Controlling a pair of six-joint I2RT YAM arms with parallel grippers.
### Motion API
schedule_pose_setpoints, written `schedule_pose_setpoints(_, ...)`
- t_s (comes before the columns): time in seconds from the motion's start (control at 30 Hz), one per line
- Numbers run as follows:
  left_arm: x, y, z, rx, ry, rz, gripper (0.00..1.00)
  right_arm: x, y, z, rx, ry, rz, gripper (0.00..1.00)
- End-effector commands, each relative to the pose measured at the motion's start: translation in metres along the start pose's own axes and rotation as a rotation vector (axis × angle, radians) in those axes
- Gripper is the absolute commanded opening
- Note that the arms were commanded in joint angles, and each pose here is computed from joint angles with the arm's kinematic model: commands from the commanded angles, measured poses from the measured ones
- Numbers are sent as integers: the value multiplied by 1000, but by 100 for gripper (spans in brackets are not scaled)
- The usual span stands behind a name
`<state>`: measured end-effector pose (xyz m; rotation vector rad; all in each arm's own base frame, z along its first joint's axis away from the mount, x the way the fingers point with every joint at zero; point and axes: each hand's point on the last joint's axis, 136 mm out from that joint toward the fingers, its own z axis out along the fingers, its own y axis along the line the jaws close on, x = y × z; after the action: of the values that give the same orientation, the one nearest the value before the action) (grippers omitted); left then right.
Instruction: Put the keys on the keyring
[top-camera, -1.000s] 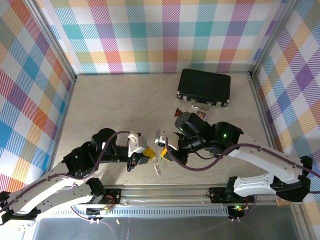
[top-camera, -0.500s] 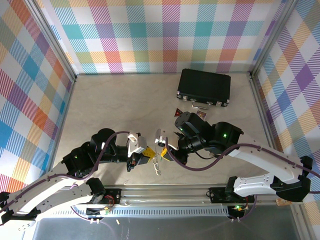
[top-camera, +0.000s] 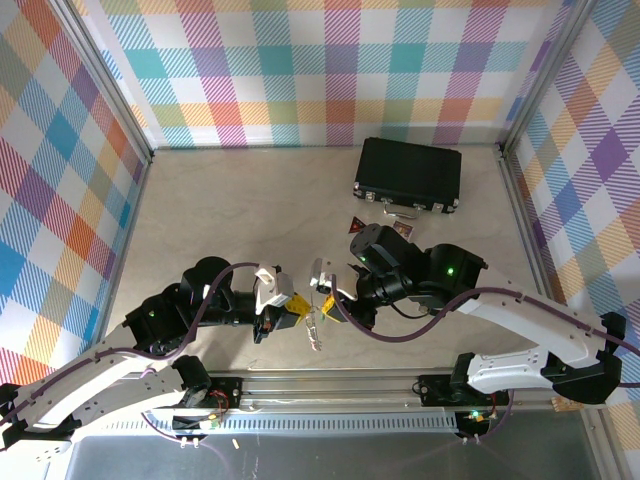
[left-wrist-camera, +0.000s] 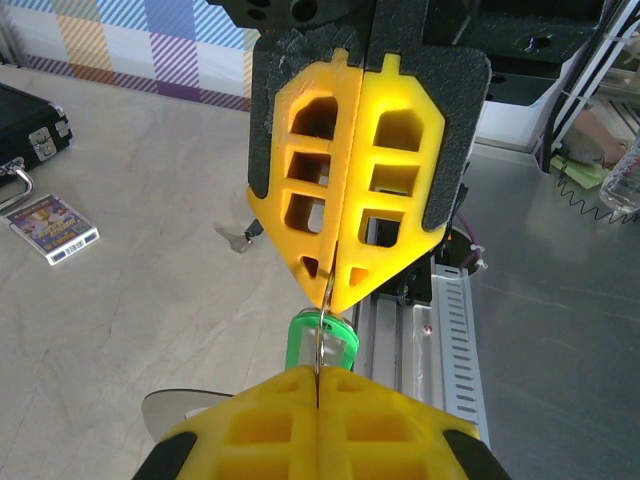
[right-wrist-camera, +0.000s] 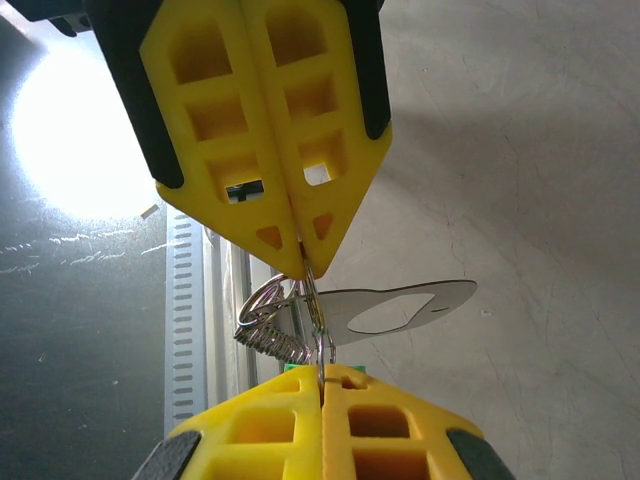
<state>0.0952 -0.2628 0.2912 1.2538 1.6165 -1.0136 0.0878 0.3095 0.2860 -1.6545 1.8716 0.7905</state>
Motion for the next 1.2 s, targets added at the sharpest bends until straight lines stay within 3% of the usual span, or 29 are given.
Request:
schedule_pose_setpoints(0.0,-20,-7,-8,17,-61,52,0,-4,2,-6,-1,-33,-31,0)
schedule_pose_setpoints(1.17,-21,-8,-5,30,-52,66,0,-7,3,-4,-8,-43,-43,0)
